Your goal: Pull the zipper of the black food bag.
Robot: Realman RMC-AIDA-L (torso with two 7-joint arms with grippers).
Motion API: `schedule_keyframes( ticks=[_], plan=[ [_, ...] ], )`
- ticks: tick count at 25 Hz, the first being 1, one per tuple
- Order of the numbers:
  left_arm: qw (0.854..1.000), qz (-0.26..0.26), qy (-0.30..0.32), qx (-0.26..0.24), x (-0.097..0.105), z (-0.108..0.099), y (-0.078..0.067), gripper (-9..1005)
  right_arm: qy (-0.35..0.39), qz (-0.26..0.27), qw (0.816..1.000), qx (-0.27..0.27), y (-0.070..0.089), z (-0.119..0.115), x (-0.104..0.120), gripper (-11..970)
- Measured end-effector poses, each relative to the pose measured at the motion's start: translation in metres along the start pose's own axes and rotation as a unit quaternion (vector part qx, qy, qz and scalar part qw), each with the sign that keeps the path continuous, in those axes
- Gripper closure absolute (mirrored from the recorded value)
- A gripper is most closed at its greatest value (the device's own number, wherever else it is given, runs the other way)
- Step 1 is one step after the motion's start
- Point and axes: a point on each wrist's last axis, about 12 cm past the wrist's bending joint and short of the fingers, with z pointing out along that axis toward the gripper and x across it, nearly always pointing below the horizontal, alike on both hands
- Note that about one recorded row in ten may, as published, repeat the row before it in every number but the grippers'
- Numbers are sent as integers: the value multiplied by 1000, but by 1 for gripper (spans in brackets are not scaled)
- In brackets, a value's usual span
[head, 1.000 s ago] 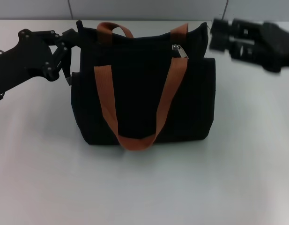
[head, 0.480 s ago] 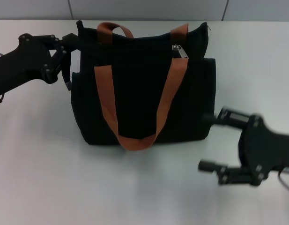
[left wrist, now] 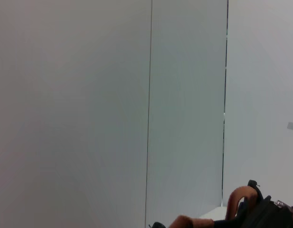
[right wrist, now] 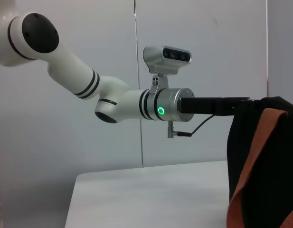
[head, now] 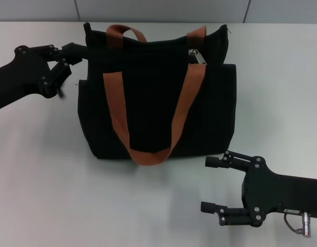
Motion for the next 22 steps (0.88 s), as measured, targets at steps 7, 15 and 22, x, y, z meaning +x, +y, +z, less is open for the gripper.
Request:
schedule_keyframes(
  ticks=[7, 15, 22],
  plan=[
    [1000, -17, 8, 4, -5, -15, 5, 789, 2, 0, 1000, 3, -1, 0, 1, 140],
    [994, -71, 43, 76, -34, -48, 14, 627, 10, 6, 1000, 13, -5, 6, 3, 140],
    [984, -50, 17, 171, -31, -48, -15, 252, 17, 6, 1000, 12, -11, 14, 3, 141]
  ],
)
